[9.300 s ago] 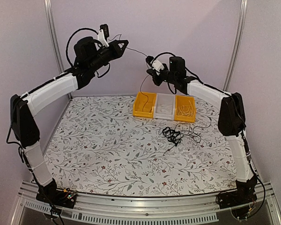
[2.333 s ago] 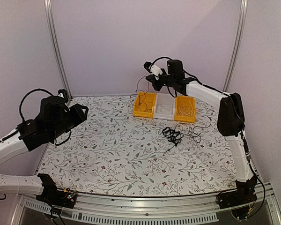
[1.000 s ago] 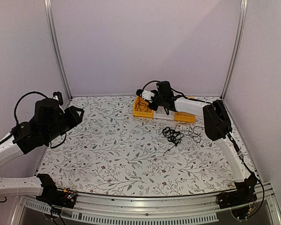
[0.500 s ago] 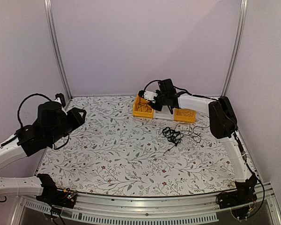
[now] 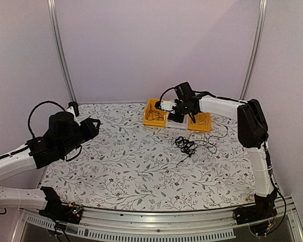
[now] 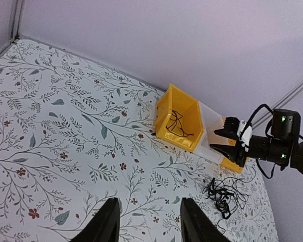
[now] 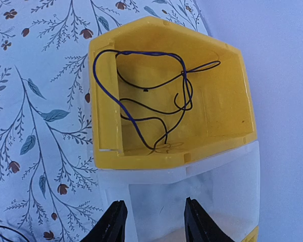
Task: Untangle the cables
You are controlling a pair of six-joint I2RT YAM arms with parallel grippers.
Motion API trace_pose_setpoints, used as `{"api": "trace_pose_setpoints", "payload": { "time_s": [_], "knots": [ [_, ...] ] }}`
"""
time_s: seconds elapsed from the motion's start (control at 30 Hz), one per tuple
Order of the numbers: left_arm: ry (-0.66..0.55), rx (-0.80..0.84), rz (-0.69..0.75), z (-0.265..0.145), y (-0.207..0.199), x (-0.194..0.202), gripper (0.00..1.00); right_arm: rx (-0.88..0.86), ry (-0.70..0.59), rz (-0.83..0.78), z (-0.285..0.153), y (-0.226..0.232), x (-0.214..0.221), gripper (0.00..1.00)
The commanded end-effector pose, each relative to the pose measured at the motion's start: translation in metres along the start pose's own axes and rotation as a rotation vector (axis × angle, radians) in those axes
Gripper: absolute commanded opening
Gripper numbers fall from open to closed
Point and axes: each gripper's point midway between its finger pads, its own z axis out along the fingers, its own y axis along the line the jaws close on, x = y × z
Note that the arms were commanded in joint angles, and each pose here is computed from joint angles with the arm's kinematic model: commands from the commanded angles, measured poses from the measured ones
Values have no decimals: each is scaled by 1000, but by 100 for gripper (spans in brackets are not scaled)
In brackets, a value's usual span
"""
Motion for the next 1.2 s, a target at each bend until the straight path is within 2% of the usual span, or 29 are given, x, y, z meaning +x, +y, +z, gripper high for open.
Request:
{"api": "trace_pose_setpoints", "payload": {
  "time_s": [0.0, 0.3, 0.5, 0.67, 0.77, 0.9, 1.17],
  "knots": [
    [20, 63, 68, 9, -21, 3, 44, -11, -5, 63, -49, 1, -8, 44],
    [112, 121, 243, 39, -56, 15, 44, -109, -54, 132, -132, 42, 9, 43],
    [192, 205, 325, 54, -83, 30, 44, -161, -8, 323, -160, 39, 59, 32],
    [272, 280, 353, 66, -103, 47, 44, -84, 68, 509, -174, 13, 123, 27],
    [298, 299, 337, 72, -110, 53, 43, 19, 118, 655, -184, -15, 171, 30],
    [317, 312, 333, 76, -117, 58, 43, 116, 185, 827, -190, -38, 225, 40],
    [328, 317, 326, 76, -120, 59, 43, 12, 248, 935, -155, -18, 268, 46]
  ]
}}
